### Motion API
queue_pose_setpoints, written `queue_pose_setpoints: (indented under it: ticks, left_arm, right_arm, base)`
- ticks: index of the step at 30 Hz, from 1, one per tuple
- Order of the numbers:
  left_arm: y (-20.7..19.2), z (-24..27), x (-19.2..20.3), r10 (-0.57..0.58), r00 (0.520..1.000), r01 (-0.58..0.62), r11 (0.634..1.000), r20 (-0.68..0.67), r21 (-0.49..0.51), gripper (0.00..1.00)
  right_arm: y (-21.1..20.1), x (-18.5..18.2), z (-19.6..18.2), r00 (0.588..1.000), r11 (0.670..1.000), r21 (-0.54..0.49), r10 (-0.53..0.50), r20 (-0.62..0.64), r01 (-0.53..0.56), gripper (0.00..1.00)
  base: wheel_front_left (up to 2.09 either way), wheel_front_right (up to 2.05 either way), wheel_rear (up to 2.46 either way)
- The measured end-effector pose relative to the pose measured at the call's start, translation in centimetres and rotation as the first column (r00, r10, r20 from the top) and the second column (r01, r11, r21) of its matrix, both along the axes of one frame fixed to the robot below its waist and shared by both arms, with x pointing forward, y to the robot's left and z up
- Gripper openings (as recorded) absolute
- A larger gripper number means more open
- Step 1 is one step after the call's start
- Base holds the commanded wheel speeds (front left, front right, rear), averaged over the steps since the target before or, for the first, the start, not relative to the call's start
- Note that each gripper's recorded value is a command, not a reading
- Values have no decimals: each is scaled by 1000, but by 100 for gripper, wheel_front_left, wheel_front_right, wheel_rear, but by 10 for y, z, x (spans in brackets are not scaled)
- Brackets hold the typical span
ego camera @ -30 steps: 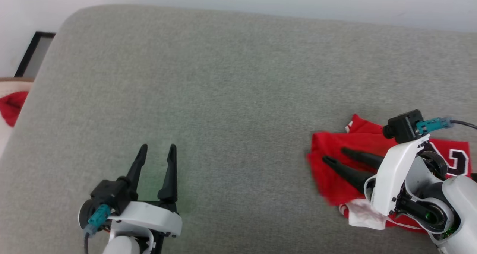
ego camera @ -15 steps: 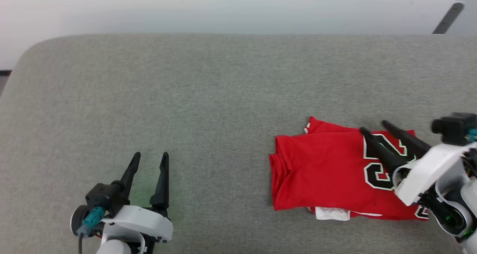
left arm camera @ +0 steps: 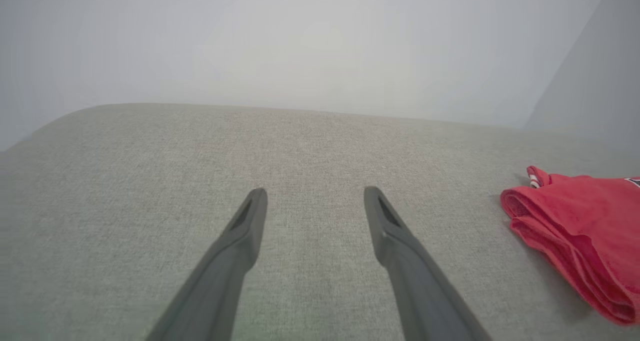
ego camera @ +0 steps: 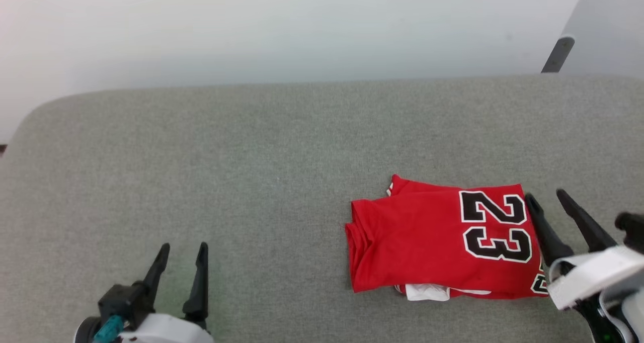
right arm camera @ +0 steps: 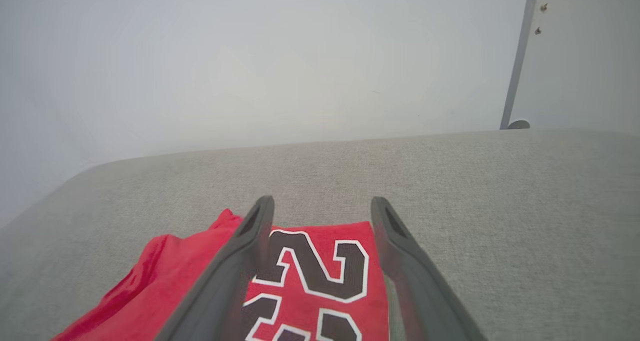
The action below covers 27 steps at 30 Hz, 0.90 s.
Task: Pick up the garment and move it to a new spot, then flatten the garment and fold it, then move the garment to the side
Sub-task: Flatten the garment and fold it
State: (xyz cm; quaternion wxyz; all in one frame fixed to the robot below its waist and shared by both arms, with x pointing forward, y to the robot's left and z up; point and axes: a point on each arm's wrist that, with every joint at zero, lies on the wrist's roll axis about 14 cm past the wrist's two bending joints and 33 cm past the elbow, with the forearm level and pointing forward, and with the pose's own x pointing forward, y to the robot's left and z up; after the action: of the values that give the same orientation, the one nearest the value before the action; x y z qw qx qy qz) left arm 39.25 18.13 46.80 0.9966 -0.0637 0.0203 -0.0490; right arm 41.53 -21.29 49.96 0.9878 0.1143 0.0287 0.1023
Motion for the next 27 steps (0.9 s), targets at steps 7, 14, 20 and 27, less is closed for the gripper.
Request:
queue_pose_setpoints:
  ticks: [7, 14, 20, 27]
  left_arm:
    - [13, 10, -21, 26, 999, -26, 1000, 29, 12, 100]
    - [24, 15, -48, 64, 997, -63, 998, 42, -11, 100]
    - [33, 14, -59, 84, 996, -85, 996, 39, 8, 100]
    - [34, 14, -57, 83, 996, -83, 996, 39, 19, 100]
  right_arm:
    - [-20, -21, 7, 997, 998, -13, -61, 42, 62, 100]
    - [-39, -51, -3, 992, 992, -24, -125, 28, 126, 100]
    - [-50, -64, -1, 985, 984, -44, -170, 37, 172, 100]
    - [-50, -69, -1, 981, 980, -47, -193, 23, 194, 100]
  base:
    - [0, 0, 0]
    - [0, 0, 0]
    - [0, 0, 0]
    - [0, 0, 0]
